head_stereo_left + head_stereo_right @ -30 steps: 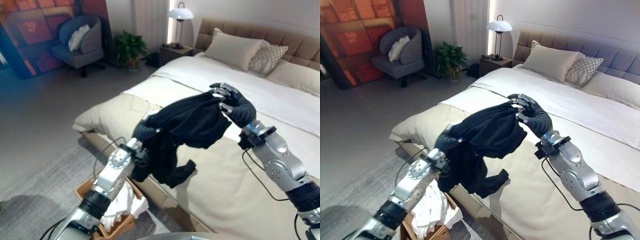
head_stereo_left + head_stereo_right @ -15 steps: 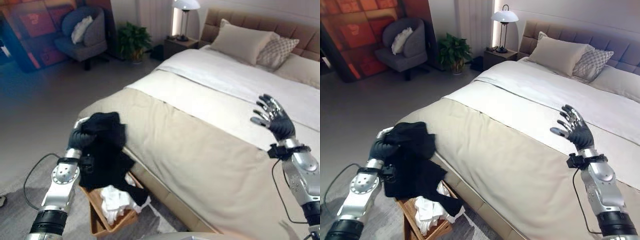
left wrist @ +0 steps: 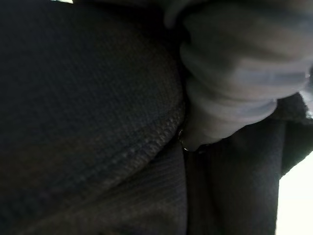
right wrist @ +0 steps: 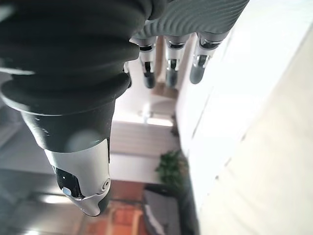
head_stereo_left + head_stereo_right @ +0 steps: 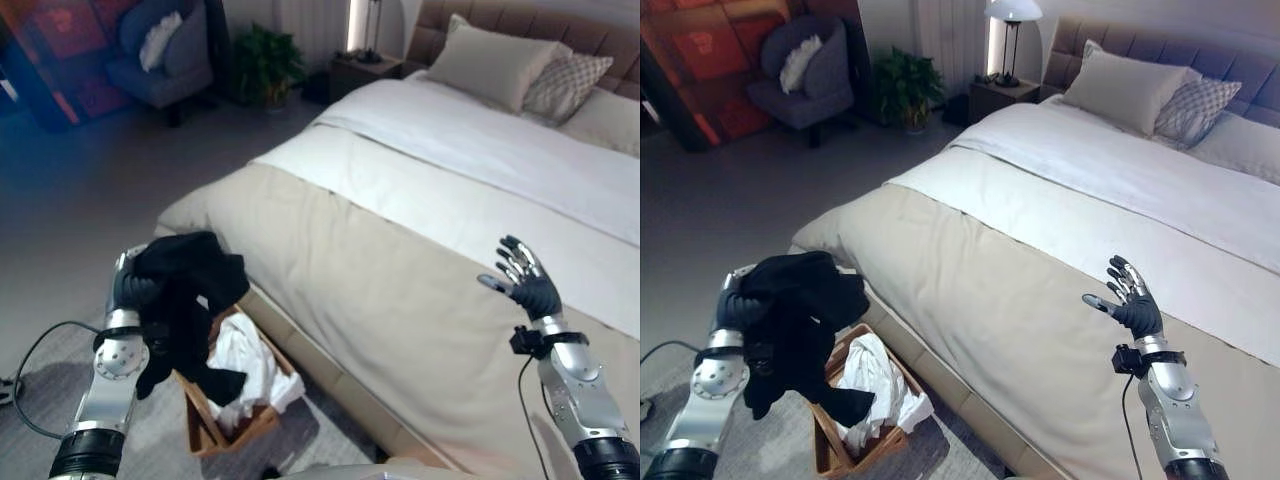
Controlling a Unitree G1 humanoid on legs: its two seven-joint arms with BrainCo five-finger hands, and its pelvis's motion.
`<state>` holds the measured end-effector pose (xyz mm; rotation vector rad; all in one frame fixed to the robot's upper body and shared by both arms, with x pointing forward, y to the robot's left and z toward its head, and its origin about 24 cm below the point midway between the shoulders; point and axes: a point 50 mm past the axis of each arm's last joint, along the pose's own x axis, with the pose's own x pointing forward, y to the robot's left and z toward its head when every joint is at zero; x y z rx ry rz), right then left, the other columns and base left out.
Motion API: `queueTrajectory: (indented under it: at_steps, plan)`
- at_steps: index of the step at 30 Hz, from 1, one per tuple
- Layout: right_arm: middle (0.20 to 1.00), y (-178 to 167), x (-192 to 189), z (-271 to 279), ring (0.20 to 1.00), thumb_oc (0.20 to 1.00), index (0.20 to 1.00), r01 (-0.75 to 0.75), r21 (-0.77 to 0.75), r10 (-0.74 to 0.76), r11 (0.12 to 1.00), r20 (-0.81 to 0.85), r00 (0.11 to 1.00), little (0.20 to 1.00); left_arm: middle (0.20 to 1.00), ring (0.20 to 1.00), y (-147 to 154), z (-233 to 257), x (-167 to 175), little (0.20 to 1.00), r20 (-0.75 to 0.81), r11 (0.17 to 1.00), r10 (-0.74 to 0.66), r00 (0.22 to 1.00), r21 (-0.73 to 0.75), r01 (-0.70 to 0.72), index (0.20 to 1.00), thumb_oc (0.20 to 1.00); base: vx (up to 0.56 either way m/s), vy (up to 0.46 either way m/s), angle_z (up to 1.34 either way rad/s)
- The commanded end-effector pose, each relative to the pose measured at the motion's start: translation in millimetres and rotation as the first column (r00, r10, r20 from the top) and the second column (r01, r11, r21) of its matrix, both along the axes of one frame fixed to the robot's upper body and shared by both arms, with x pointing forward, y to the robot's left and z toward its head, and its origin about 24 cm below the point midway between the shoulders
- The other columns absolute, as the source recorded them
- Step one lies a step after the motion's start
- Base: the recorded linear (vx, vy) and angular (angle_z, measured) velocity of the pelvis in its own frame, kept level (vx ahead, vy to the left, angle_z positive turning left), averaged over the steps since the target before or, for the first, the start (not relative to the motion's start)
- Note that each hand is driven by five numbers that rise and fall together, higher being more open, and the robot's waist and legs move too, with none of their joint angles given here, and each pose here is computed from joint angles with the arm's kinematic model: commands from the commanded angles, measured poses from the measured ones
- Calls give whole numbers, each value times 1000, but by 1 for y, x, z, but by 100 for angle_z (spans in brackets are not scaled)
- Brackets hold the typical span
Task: Pick up clothes into the bucket
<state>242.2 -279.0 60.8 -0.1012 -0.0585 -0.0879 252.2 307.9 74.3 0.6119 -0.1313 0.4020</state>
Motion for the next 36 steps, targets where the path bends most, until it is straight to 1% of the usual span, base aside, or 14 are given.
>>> queueTrajectory:
  at_steps: [1,3,5,9,10,18,20,25,28,36]
  plan:
    - [1000,14,20,37,1000,1000,1000,-54,8,51,999,199,979,1000,200,200,5,51,18,200,240,999,10,971,38,-20,200,200,-246,36,1]
    - [1000,21,27,45,1000,1000,1000,-66,25,58,998,241,969,1000,200,200,2,66,27,200,306,999,25,952,37,-38,200,200,-229,31,4]
    - [1000,25,30,51,1000,1000,1000,-79,38,66,996,270,961,1000,200,200,3,75,32,200,339,998,40,940,38,-56,200,200,-154,13,10]
    - [1000,29,30,57,1000,1000,1000,-94,55,72,994,306,949,1000,200,200,-1,87,38,200,389,997,45,920,33,-63,200,200,-119,3,9]
    - [1000,30,29,63,1000,1000,1000,-107,68,79,992,334,939,1000,200,200,0,96,39,200,422,996,57,905,39,-80,200,200,-59,1,10]
    - [1000,39,28,77,1000,1000,1000,-162,82,115,983,405,907,1000,200,200,-1,109,51,200,473,993,107,875,-9,-117,200,200,-76,3,9]
    - [1000,41,30,78,1000,1000,1000,-167,79,121,983,413,903,1000,200,200,-3,114,54,200,485,993,102,869,5,-120,200,200,-161,5,2]
    - [1000,51,33,92,1000,1000,1000,-213,73,155,974,467,870,1000,200,200,8,134,64,200,504,979,161,849,25,-201,200,200,-32,-2,4]
    - [1000,51,31,98,1000,1000,1000,-222,76,155,972,499,853,1000,200,200,12,138,65,200,511,976,180,840,15,-219,200,200,18,3,-1]
    - [1000,56,31,110,1000,1000,1000,-250,94,158,964,555,817,1000,200,200,9,147,75,200,520,979,185,834,-19,-205,200,200,-7,6,1]
